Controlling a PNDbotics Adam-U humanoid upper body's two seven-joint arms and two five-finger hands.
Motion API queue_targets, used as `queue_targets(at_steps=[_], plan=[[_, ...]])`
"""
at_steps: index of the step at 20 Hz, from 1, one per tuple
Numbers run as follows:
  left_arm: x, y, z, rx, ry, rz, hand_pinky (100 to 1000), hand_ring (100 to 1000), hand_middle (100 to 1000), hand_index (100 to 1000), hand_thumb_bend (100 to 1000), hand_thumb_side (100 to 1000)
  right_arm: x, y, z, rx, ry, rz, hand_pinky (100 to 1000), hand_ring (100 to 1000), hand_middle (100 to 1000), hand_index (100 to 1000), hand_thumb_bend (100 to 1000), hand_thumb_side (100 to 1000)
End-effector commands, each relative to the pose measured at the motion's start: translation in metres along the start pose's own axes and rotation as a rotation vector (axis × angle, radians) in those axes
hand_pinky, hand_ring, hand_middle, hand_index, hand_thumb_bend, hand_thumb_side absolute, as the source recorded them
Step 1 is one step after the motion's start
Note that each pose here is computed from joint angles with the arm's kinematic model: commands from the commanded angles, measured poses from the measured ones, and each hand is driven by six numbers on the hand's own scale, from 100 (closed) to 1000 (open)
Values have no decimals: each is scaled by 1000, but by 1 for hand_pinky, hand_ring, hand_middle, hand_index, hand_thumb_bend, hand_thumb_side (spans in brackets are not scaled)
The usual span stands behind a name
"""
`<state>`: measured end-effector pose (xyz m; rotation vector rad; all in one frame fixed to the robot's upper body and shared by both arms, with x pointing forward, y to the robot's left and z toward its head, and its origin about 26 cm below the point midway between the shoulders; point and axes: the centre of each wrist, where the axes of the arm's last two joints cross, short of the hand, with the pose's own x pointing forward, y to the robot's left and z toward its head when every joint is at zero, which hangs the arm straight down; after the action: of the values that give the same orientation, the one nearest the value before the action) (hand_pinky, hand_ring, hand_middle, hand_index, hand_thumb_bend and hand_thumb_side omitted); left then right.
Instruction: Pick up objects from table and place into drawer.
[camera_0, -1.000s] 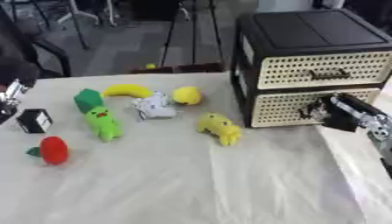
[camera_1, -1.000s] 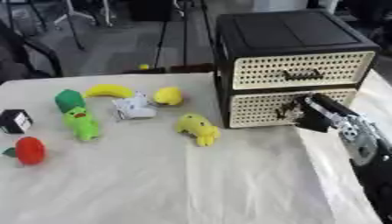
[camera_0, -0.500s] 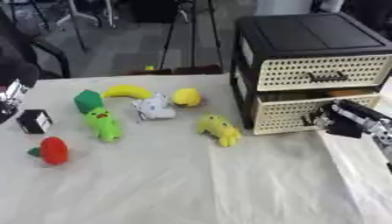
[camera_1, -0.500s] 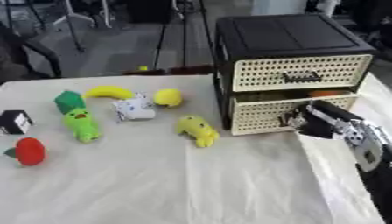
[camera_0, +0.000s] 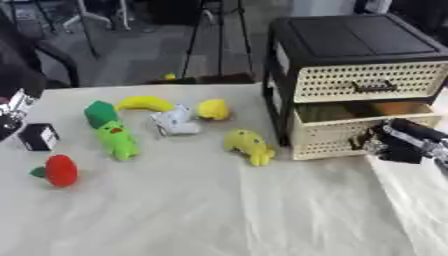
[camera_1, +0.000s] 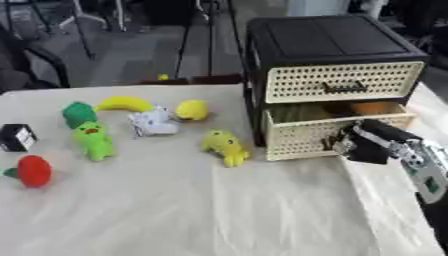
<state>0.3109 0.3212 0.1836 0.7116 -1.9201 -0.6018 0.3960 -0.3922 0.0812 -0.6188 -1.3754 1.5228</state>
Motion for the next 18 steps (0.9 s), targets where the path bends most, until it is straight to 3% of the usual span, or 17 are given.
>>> queue_targets(at_steps=[1,18], plan=[[2,9,-2,3,-13,-31,656,603,579,709,477,776,3,-11,10,-5,-9,27,100,100,100,595,100,957],[-12,7,-1,-14,44,-65,655,602,580,710,473,784,30,4,47,-86,-49,-59,100,100,100,590,100,951]])
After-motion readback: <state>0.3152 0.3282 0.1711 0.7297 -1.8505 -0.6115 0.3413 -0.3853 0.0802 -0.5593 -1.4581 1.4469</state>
